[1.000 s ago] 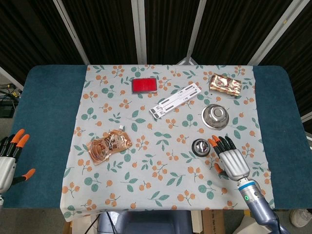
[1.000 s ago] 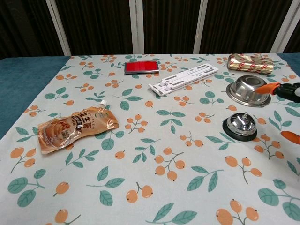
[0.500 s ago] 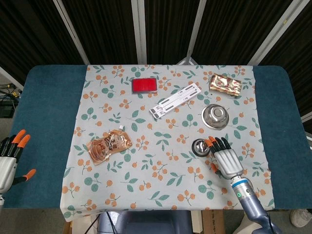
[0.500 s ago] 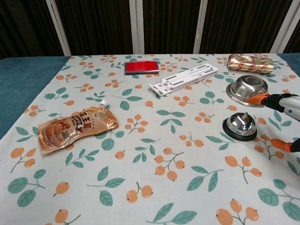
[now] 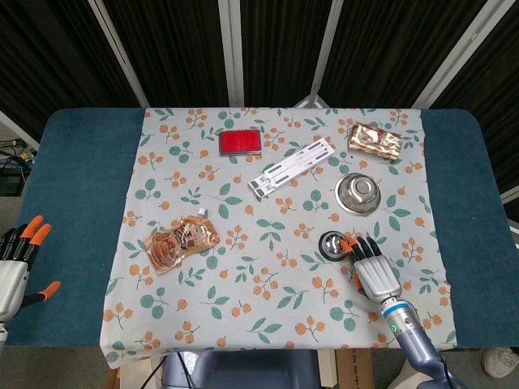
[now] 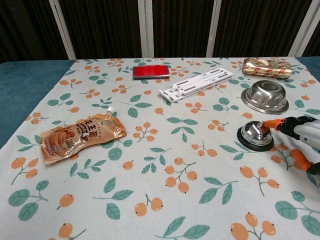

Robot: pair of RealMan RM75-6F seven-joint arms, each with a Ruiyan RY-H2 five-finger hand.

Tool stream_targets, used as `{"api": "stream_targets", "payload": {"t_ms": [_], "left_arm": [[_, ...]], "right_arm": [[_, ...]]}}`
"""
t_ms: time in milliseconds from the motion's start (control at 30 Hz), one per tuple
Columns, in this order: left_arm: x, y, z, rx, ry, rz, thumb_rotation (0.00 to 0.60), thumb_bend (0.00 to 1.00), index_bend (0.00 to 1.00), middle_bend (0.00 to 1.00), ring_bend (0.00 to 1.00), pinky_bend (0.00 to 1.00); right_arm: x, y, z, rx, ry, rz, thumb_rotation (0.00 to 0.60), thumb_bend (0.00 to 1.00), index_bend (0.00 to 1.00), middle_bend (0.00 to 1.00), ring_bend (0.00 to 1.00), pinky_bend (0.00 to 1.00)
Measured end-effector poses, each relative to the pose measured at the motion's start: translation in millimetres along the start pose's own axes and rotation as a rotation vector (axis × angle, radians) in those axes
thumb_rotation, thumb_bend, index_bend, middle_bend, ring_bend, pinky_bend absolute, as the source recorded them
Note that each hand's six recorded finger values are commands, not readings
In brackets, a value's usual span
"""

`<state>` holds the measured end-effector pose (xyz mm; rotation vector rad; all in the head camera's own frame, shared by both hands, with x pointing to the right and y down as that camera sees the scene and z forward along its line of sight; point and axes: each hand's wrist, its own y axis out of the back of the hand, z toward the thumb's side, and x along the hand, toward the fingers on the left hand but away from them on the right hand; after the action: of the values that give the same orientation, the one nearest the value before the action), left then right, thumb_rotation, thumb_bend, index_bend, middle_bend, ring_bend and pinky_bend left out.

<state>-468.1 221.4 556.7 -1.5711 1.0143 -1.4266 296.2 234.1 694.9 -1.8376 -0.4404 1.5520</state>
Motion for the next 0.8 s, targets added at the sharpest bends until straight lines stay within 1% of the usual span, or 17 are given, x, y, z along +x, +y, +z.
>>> {"api": "stream_targets", "payload": {"t_ms": [100, 233, 367, 500, 600, 667, 733, 800], "left_arm": [[0, 0, 0, -0.001, 0.0, 0.002, 0.6, 0.06, 0.0, 0.0, 0.0, 0.0], [0, 1, 0, -0.001, -0.002, 0.003, 0.6, 0.06, 0.0, 0.0, 0.0, 0.0], [0, 1, 0, 0.001, -0.002, 0.005, 0.6, 0.06, 0.0, 0.0, 0.0, 0.0], [0, 1, 0, 0.002, -0.001, 0.008, 0.6, 0.06, 0.0, 0.0, 0.0, 0.0], [0, 1, 0, 0.002, 0.0, 0.008, 0.6, 0.06, 0.0, 0.0, 0.0, 0.0], [0, 1, 0, 0.004, -0.001, 0.007, 0.6, 0.06, 0.0, 0.0, 0.0, 0.0], [0, 0, 0, 0.006, -0.002, 0.006, 0.6, 0.07, 0.0, 0.0, 0.0, 0.0], [0, 1, 1, 0.008, -0.005, 0.008, 0.6, 0.06, 0.0, 0.0, 0.0, 0.0]], "right_arm": [[1, 0, 5, 0.0, 0.004, 0.001, 0.6, 0.8, 0.0, 0.0, 0.0, 0.0], [0, 14, 9, -0.035, 0.008, -0.052, 0.6, 0.8, 0.0, 0.0, 0.0, 0.0], [-1, 39, 7, -0.084, 0.003, -0.134, 0.6, 0.79, 0.0, 0.0, 0.0, 0.0], [0, 71, -2, -0.134, -0.015, -0.24, 0.6, 0.75, 0.0, 0.0, 0.0, 0.0], [7, 91, -14, -0.164, -0.035, -0.304, 0.6, 0.68, 0.0, 0.0, 0.0, 0.0], [13, 99, -24, -0.174, -0.052, -0.329, 0.6, 0.62, 0.0, 0.0, 0.0, 0.0], [22, 102, -36, -0.176, -0.071, -0.34, 0.6, 0.55, 0.0, 0.0, 0.0, 0.0], [35, 101, -49, -0.176, -0.096, -0.344, 0.6, 0.51, 0.0, 0.0, 0.0, 0.0]]}}
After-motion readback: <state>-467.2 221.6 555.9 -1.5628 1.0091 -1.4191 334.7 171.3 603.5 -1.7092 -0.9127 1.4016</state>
